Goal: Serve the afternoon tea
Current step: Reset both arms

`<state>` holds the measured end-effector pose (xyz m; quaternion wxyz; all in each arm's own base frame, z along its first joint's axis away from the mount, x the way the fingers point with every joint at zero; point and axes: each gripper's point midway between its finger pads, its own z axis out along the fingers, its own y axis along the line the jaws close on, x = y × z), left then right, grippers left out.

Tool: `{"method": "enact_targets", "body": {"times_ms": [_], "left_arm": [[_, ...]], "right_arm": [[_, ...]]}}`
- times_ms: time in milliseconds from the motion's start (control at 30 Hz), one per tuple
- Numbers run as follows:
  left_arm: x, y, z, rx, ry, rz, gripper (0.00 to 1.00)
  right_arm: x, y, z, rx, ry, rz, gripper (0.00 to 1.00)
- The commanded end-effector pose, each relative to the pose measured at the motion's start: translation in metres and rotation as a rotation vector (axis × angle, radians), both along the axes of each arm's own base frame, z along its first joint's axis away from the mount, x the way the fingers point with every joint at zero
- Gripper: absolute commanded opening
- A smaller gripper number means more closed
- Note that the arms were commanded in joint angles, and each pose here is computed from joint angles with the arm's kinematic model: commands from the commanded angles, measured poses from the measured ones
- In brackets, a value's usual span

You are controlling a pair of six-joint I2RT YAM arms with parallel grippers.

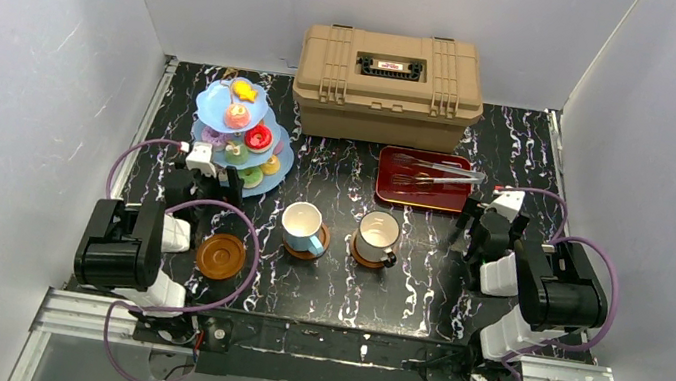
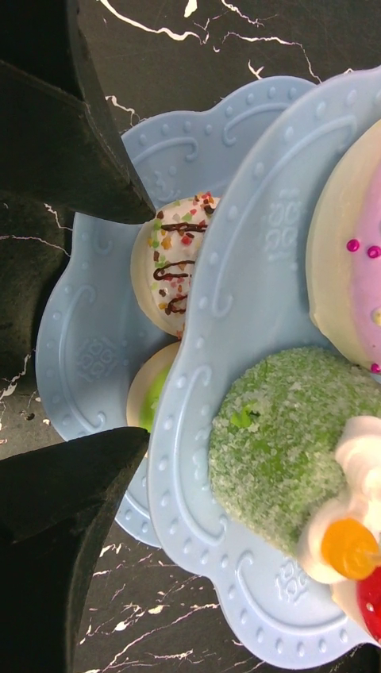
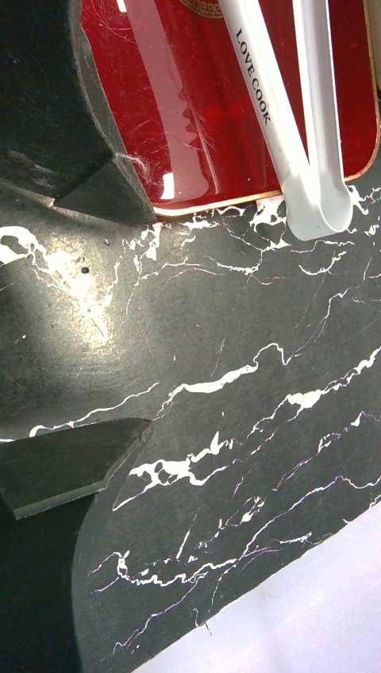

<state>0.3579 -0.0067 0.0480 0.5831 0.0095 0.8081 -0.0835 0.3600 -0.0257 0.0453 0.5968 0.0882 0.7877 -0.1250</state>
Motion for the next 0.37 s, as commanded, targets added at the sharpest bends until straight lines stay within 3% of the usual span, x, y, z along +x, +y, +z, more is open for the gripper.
{"method": "enact_targets", "body": {"times_ms": [0,333], "left_arm": [[0.0106,0.0006,0.0107,0.029,-0.027,0.008,0.98],[0.0111,-0.0005,0.0097,0.054,-0.016,0.02,0.98]], "right_arm": [[0.0064,-0.0024,0.0166,-0.007,-0.066,-0.019,0.98],[0.0066,-0.0023,0.0166,-0.007,-0.067,-0.019,0.98]]}}
